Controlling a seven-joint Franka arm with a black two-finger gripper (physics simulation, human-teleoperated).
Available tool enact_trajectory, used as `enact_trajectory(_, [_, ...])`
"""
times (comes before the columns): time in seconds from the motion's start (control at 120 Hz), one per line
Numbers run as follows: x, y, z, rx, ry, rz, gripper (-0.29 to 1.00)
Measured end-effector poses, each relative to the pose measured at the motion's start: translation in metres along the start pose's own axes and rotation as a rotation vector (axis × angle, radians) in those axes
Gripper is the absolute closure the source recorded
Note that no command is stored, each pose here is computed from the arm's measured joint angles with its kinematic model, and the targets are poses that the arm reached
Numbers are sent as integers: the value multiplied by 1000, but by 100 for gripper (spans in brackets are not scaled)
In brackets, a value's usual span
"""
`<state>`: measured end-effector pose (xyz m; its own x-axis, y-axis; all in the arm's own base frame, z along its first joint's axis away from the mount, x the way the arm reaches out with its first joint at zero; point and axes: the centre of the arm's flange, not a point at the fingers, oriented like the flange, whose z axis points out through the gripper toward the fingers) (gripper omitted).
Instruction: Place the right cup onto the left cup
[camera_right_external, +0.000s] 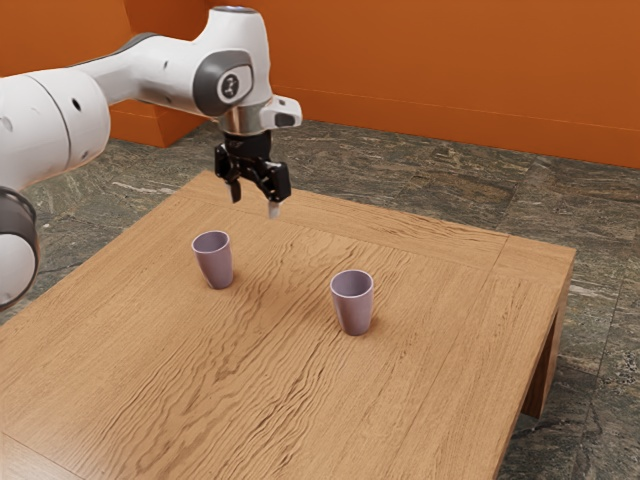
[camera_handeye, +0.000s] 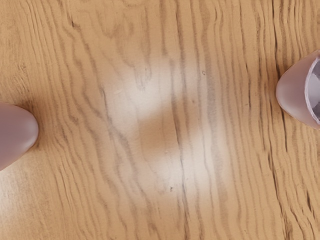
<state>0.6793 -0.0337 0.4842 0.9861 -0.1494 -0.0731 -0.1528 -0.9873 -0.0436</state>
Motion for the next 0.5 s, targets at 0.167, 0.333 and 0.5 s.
enact_trajectory(0.167, [1,16,3,-10,6,19,0])
enact_trajectory(0.333, [3,44,5,-33,12,29,0])
enact_trajectory(0.5, [3,54,16,-64,-4,3,0])
